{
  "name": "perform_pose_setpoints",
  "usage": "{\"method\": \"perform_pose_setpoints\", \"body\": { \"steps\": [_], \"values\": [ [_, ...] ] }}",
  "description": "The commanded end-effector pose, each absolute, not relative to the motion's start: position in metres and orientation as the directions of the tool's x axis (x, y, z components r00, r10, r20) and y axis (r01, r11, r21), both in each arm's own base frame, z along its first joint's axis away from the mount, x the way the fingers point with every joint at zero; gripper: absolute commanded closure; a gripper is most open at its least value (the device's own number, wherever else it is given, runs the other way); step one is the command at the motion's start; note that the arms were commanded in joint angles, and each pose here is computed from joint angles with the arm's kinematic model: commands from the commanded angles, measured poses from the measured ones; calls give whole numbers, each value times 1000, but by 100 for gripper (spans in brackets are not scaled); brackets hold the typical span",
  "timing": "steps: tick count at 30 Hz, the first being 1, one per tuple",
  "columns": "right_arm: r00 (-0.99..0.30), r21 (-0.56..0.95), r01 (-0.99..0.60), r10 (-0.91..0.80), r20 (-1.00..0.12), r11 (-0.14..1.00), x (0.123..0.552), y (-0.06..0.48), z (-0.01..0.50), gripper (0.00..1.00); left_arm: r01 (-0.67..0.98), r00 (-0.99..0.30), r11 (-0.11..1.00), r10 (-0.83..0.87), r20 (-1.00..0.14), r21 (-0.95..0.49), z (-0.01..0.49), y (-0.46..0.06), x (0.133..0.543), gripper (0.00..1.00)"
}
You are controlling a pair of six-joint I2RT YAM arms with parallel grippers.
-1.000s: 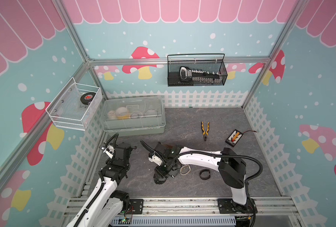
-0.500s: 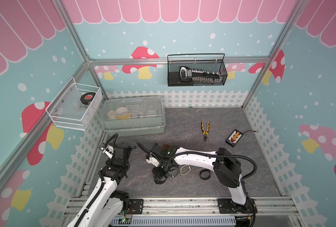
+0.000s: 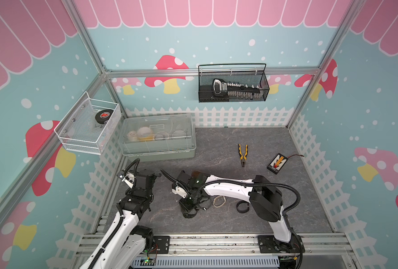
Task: Place watch on stand
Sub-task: Pick up the watch at the center of the board.
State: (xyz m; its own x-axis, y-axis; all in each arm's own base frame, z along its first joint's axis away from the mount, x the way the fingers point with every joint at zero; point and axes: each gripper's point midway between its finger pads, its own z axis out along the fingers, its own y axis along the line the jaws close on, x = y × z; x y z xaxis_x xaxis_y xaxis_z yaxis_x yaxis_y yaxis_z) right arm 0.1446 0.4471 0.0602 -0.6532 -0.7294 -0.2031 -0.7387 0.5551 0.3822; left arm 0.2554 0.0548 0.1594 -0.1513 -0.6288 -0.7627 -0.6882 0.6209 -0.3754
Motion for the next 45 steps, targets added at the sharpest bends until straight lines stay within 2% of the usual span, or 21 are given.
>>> {"method": "perform_pose_setpoints", "body": {
  "steps": [1,8,15,21,25,34,37,38,45],
  "values": [
    [-651,378,-737,-738,-177,560,141,449,51,65,-703,-133,597,-644,-753,-387,155,58,251,7],
    [-652,379,-736,-738,-174,561,140,449,50,72,-703,-136,598,-644,-753,-385,154,58,251,7],
    [-646,408,-738,-738,-196,538,138,455,58,83,-698,-138,602,-645,-752,-388,156,57,251,7],
    [-638,445,-741,-734,-232,504,137,460,76,92,-690,-139,605,-650,-747,-398,160,55,252,7],
    [-636,493,-736,-722,-272,463,137,464,97,94,-680,-141,608,-657,-740,-410,163,52,254,7],
    [-722,628,-665,-566,-399,405,175,448,164,98,-589,-254,699,-638,-727,-407,181,30,272,8],
    [-741,640,-652,-522,-422,408,189,436,178,98,-578,-302,716,-633,-713,-391,184,23,278,5],
    [-743,637,-652,-512,-430,411,193,433,182,99,-572,-318,724,-630,-709,-387,184,20,280,1],
    [-768,642,-639,-402,-498,425,222,400,217,100,-490,-393,779,-598,-698,-391,190,-6,298,2]
  ]
}}
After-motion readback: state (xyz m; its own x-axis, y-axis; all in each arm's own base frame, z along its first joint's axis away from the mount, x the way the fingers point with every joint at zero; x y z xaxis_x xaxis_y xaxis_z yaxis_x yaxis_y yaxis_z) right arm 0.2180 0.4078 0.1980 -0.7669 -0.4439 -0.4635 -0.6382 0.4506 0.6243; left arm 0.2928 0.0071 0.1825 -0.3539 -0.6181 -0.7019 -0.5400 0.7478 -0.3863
